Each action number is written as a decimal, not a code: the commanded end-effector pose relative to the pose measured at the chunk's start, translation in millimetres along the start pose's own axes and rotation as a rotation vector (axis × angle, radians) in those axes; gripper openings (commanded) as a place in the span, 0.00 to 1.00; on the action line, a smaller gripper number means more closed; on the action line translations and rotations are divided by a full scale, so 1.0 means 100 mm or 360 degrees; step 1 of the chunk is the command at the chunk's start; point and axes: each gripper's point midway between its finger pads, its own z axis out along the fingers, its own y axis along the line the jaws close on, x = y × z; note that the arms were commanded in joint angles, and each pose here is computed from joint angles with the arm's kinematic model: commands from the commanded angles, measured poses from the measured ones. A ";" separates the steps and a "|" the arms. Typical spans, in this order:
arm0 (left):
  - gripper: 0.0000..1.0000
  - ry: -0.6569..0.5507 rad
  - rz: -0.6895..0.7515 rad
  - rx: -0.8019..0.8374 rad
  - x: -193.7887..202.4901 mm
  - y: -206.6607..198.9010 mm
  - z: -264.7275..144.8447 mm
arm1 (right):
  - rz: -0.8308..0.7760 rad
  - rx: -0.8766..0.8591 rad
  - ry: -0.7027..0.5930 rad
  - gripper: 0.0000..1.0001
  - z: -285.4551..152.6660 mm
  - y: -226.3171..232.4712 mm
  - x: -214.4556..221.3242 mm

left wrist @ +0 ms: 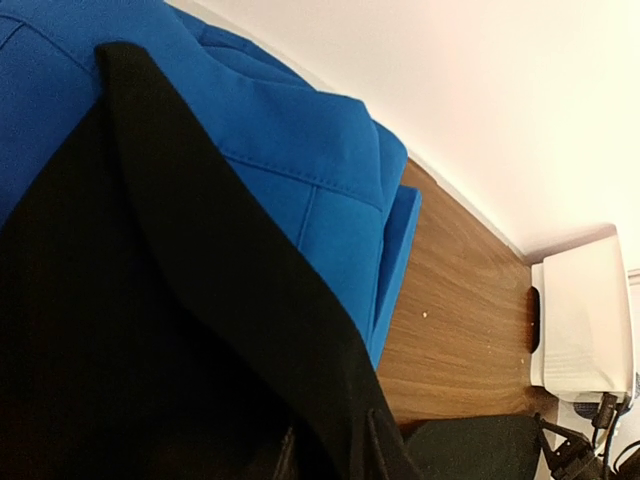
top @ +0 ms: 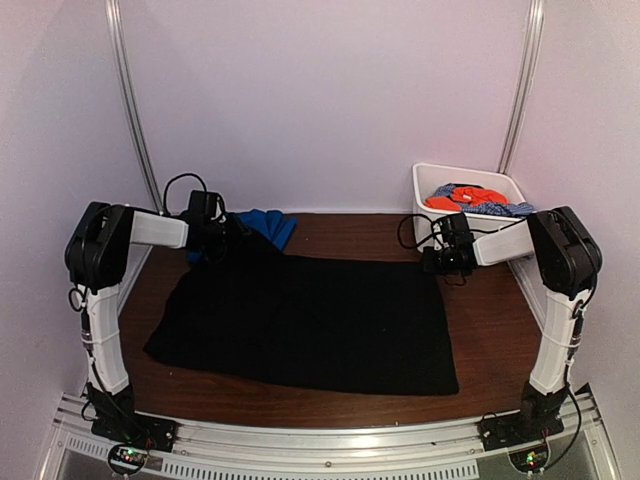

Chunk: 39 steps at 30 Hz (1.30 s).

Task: Fold and stack the mixed laundry pile
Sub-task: Pick up the 1/3-folded T-shirt from the center of the board.

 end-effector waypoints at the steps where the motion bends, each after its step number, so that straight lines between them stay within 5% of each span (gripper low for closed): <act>1: 0.24 -0.0030 0.0020 0.0038 -0.07 -0.05 0.13 | 0.0020 -0.0040 -0.0088 0.00 -0.12 0.04 -0.18; 4: 0.20 -0.0026 0.0009 0.0030 -0.08 -0.01 0.19 | 0.0017 -0.0060 -0.0094 0.00 -0.13 0.06 -0.18; 8: 0.00 -0.0071 0.0033 0.0068 -0.19 -0.12 0.12 | 0.0012 -0.0104 -0.0109 0.00 -0.17 0.10 -0.18; 21: 0.00 -0.0187 0.0037 0.0181 -0.27 -0.54 -0.60 | -0.0044 -0.0381 -0.0285 0.00 -0.60 0.42 -0.35; 39: 0.00 -0.0347 -0.0160 -0.0076 0.60 -0.43 -1.82 | -0.0078 -0.0526 -0.0340 0.00 -1.18 0.49 -0.12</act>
